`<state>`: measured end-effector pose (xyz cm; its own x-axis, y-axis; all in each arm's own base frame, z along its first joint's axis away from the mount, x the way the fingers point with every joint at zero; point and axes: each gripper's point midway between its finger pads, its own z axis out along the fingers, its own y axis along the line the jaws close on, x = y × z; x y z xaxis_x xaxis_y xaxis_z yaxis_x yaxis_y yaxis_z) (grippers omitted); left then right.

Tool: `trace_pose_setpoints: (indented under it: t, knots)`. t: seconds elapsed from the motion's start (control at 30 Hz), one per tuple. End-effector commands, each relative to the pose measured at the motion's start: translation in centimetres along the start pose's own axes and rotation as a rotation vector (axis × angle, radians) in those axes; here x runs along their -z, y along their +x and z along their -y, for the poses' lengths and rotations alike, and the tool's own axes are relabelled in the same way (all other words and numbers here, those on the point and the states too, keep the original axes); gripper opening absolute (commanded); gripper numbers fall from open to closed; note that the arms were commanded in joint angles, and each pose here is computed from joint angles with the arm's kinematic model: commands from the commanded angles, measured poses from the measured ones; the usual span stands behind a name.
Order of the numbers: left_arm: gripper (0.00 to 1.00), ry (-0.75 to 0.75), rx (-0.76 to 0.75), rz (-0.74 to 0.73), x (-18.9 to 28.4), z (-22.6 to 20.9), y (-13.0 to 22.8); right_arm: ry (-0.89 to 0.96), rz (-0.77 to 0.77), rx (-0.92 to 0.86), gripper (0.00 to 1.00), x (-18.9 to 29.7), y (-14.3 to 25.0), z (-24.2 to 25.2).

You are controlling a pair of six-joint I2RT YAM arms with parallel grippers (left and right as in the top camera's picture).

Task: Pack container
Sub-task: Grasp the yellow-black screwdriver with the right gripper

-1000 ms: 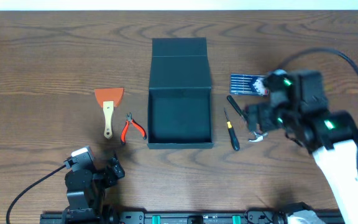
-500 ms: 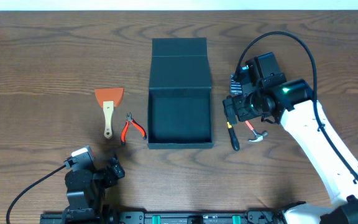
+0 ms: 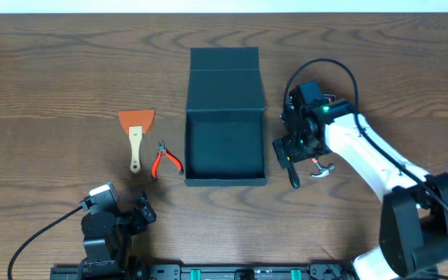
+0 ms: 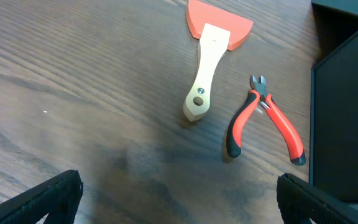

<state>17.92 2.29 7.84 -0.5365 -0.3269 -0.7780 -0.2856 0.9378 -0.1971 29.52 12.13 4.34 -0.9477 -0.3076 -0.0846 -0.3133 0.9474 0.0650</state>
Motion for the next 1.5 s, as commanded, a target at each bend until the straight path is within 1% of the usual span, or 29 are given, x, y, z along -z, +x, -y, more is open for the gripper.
trace_pose_setpoints:
  t: [0.0, 0.23, 0.37, 0.47, 0.5, 0.53, 0.57, 0.6, 0.63, 0.7, 0.83, 0.9, 1.03, 1.2, 1.3, 1.47]
  knots:
    - [0.99, -0.008, -0.016, 0.002, 0.0, -0.1, 0.1, -0.017, -0.035, -0.005, 0.94, -1.3, 0.3, -1.0]
    - [0.98, -0.008, -0.016, 0.002, 0.0, -0.1, 0.1, -0.011, -0.099, -0.022, 0.92, -3.7, 1.0, -2.2]
    - [0.98, -0.008, -0.016, 0.002, 0.0, -0.1, 0.1, 0.046, -0.120, -0.062, 0.89, -4.6, 1.3, -1.7]
    - [0.99, -0.008, -0.016, 0.002, 0.0, -0.1, 0.1, 0.052, -0.124, -0.084, 0.85, -4.8, 1.4, -1.6]
    - [0.99, -0.008, -0.016, 0.002, 0.0, -0.1, 0.1, 0.052, -0.124, -0.087, 0.83, -4.8, 1.3, -1.6]
    - [0.98, -0.008, -0.016, 0.002, 0.0, -0.1, 0.1, 0.053, -0.124, -0.089, 0.78, -4.8, 1.3, -1.6]
    - [0.99, -0.008, -0.016, 0.002, 0.0, -0.1, 0.1, 0.053, -0.124, -0.089, 0.71, -4.8, 1.4, -1.6]
    - [0.99, -0.008, -0.016, 0.002, 0.0, -0.1, 0.1, 0.053, -0.124, -0.089, 0.67, -4.8, 1.4, -1.6]
    - [0.99, -0.008, -0.016, 0.002, 0.0, -0.1, 0.1, 0.053, -0.125, -0.089, 0.59, -4.8, 1.4, -1.5]
    - [0.99, -0.008, -0.016, 0.002, 0.0, -0.1, 0.1, 0.054, -0.128, -0.090, 0.50, -4.9, 1.5, -1.5]
    - [0.98, -0.008, -0.016, 0.002, 0.0, -0.1, 0.1, 0.056, -0.140, -0.098, 0.50, -5.4, 2.2, -1.4]
    - [0.99, -0.008, -0.016, 0.002, 0.0, -0.1, 0.1, 0.057, -0.148, -0.098, 0.48, -5.6, 2.6, -1.3]
    - [0.99, -0.008, -0.016, 0.002, 0.0, -0.1, 0.1, 0.060, -0.157, -0.105, 0.35, -5.9, 3.1, -1.3]
    - [0.98, -0.008, -0.016, 0.002, 0.0, -0.1, 0.1, 0.057, -0.146, -0.105, 0.18, -5.8, 2.7, -1.3]
    - [0.99, -0.008, -0.016, 0.002, 0.0, -0.1, 0.1, 0.055, -0.128, -0.104, 0.11, -5.4, 2.2, -1.4]
    - [0.98, -0.008, -0.016, 0.002, 0.0, -0.1, 0.1, 0.045, -0.073, -0.102, 0.06, -3.5, 0.9, -1.7]
